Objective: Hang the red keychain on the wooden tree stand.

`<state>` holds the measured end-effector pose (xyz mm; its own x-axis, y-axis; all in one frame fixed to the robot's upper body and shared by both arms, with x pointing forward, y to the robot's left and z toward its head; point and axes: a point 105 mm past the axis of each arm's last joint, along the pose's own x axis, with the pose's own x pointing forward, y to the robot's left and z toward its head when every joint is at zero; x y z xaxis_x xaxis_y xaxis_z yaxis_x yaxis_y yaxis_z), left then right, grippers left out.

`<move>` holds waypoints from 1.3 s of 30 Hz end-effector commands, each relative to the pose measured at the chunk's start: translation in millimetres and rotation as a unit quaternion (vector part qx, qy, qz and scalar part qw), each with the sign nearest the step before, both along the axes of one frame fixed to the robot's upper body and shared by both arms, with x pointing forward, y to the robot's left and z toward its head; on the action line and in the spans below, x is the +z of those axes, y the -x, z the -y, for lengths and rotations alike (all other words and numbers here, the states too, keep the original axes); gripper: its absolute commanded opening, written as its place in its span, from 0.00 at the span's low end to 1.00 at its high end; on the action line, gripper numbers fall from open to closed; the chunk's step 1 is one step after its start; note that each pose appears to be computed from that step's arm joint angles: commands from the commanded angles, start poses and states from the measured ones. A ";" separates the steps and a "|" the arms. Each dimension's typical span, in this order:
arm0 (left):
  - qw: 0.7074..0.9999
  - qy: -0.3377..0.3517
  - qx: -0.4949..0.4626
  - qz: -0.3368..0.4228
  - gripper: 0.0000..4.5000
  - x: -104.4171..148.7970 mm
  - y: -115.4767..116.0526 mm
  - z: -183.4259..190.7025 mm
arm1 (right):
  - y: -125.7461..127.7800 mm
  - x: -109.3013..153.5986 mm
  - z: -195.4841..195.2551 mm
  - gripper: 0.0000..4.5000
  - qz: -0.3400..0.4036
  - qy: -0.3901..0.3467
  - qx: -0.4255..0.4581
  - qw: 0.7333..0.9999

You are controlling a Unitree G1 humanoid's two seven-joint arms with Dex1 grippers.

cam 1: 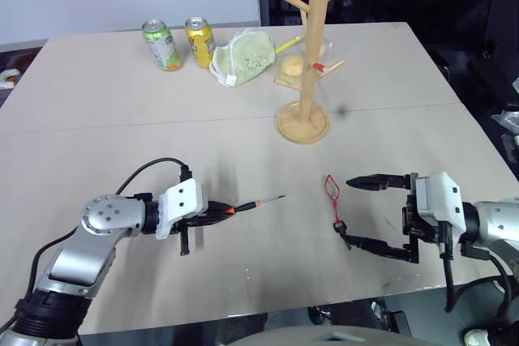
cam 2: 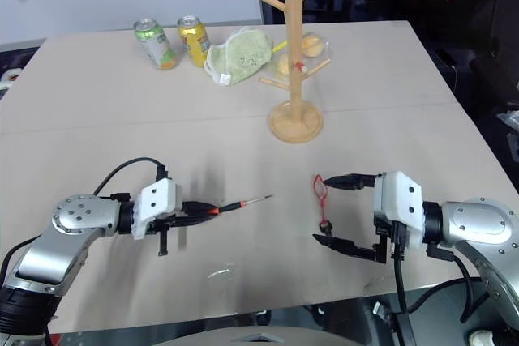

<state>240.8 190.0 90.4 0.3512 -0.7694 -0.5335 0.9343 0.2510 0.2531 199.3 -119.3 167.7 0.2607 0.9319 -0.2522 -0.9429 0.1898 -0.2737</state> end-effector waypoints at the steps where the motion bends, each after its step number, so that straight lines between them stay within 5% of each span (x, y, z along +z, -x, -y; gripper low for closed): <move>1: 1.000 -0.009 0.010 0.012 0.00 2.3 -3.7 -5.2 | -2.6 9.4 -2.2 1.00 0.034 0.004 0.022 0.999; 7: 0.995 0.050 0.082 -0.020 0.00 20.2 -15.0 -18.4 | -7.3 22.1 -10.7 1.00 0.049 -0.009 0.042 0.998; 10: 0.980 0.093 0.177 -0.001 0.00 46.8 -38.6 -46.5 | -10.1 29.8 -14.6 1.00 0.054 -0.017 0.045 0.997; 14: 0.930 0.141 0.331 0.069 0.00 80.9 -74.3 -101.7 | -11.4 37.4 -20.5 1.00 0.057 -0.030 0.050 0.997; 16: 0.864 0.144 0.465 0.127 0.00 88.9 -90.8 -157.4 | -12.9 45.1 -26.8 1.00 0.060 -0.045 0.060 0.995; 21: 0.751 0.148 0.630 0.128 0.00 57.7 -94.4 -221.2 | -18.9 54.5 -38.5 1.00 0.067 -0.065 0.072 0.993; 29: 0.739 0.119 0.658 0.082 0.00 21.4 -86.2 -229.4 | -18.6 51.6 -38.0 1.00 0.062 -0.053 0.069 0.994; 30: 0.737 0.123 0.660 0.074 0.15 18.8 -85.8 -229.5 | -18.5 50.9 -37.8 1.00 0.061 -0.052 0.068 0.994; 33: 0.737 0.122 0.662 0.065 0.36 17.0 -85.9 -229.8 | -18.8 50.0 -37.4 1.00 0.060 -0.052 0.065 0.995; 39: 0.736 0.121 0.663 0.071 0.97 27.0 -85.6 -236.4 | -19.7 47.8 -35.4 1.00 0.057 -0.052 0.054 0.996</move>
<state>326.5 425.4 115.1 0.9173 0.2407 -0.3173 -0.2124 0.9696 0.1216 222.3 -83.4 208.9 0.1704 0.9763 -0.1335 -0.9369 0.1185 -0.3289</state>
